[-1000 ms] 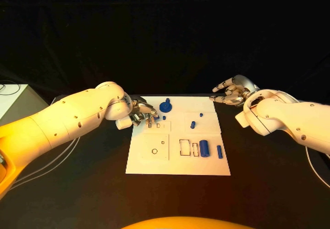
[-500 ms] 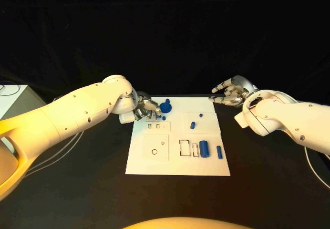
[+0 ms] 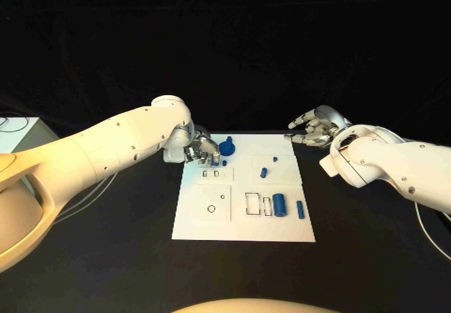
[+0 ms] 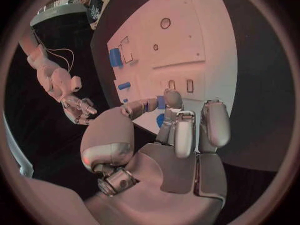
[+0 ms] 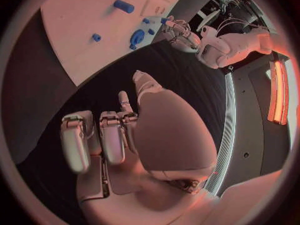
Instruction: Assemble the parts on the task board
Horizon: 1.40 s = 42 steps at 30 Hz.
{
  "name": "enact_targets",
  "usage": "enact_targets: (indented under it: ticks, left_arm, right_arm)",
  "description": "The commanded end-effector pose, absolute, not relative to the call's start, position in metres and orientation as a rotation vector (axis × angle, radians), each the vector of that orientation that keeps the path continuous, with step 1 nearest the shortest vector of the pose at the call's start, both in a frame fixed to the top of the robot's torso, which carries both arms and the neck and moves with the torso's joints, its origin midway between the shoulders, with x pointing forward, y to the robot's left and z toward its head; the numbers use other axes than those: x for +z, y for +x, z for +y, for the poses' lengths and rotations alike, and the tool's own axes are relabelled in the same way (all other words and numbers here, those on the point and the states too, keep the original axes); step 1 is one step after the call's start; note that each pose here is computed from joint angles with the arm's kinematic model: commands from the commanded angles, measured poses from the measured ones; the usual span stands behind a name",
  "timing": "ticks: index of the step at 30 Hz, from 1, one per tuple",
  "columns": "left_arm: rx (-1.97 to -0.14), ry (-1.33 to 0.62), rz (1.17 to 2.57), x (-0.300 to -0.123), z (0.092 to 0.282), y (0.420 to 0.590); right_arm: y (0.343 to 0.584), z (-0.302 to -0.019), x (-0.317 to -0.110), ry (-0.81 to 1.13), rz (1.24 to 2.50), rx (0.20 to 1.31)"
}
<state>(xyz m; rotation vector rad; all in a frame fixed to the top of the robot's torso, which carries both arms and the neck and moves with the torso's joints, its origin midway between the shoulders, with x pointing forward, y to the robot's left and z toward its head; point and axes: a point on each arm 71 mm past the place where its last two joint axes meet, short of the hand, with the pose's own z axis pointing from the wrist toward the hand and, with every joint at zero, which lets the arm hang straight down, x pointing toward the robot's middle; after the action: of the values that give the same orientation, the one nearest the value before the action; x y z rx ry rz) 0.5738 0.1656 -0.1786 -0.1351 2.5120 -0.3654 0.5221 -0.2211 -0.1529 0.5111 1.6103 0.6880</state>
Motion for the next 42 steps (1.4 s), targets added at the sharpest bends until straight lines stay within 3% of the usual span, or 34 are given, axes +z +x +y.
enact_targets:
  ticks: [1, 15, 42]
  left_arm:
    - [-0.307, -0.033, 2.587, -0.180, 0.163, 0.572]
    - [-0.263, -0.004, 2.679, -0.186, 0.152, 0.577]
    - [-0.242, -0.042, 2.644, -0.188, 0.142, 0.583]
  right_arm:
    - [0.522, -0.219, -0.154, 0.489, 1.618, 0.694]
    - [0.522, -0.215, -0.155, 0.486, 1.621, 0.698]
    - [0.521, -0.214, -0.155, 0.484, 1.621, 0.698]
